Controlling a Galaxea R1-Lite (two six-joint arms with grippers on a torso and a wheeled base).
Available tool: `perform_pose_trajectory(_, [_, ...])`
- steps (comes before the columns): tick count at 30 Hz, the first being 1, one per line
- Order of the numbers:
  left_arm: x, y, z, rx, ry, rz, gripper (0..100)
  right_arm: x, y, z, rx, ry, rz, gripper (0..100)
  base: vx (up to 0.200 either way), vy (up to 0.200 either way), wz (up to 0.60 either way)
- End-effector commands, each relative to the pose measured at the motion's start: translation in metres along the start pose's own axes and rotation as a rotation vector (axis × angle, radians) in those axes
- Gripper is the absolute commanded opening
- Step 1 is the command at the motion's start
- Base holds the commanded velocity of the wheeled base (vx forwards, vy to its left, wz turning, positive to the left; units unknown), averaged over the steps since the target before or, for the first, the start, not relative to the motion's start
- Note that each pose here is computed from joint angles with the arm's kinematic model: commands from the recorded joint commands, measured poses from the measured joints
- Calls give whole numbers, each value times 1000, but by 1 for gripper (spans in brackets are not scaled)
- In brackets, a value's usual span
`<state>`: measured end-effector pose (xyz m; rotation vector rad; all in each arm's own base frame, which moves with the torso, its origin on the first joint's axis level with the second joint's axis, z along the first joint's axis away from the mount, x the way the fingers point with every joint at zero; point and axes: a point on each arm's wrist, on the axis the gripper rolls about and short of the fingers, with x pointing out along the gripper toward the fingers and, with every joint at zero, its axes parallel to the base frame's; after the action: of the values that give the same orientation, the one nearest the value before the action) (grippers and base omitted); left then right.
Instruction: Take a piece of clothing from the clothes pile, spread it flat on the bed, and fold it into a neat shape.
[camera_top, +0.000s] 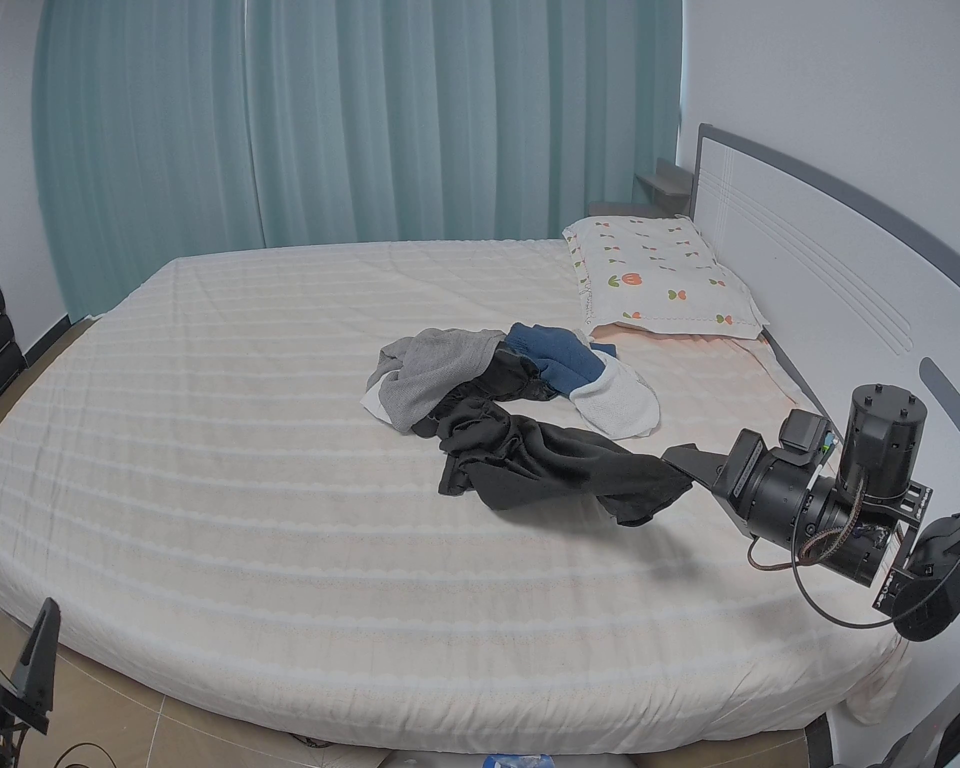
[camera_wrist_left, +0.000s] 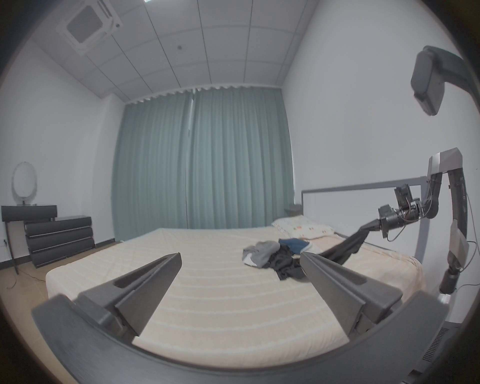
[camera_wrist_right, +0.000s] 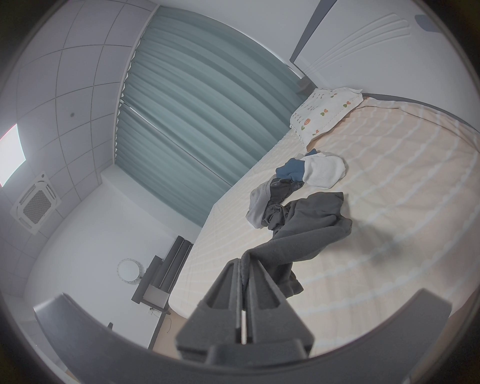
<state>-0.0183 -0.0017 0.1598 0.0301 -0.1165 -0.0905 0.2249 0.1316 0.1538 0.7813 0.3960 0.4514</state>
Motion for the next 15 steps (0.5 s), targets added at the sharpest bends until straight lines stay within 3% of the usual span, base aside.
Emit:
perform_pose_trajectory(1, [48, 2, -2, 3, 266, -114, 100, -9, 6, 1, -10, -12, 26, 0, 0, 0, 0])
perform_pose_trajectory(8, [87, -1, -13, 0, 461, -219, 100, -11, 7, 4, -29, -22, 25, 0, 0, 0, 0])
perform_pose_trajectory(10, [87, -1, -13, 0, 461, -219, 100, -11, 7, 4, -29, -22, 25, 0, 0, 0, 0])
perform_pose_trajectory(11, [114, -5, -20, 2, 515, -257, 100, -9, 7, 5, -30, -25, 27, 0, 0, 0, 0])
perform_pose_trajectory(15, [150, -9, -33, 12, 559, -265, 100, -9, 8, 7, -40, -29, 30, 0, 0, 0, 0])
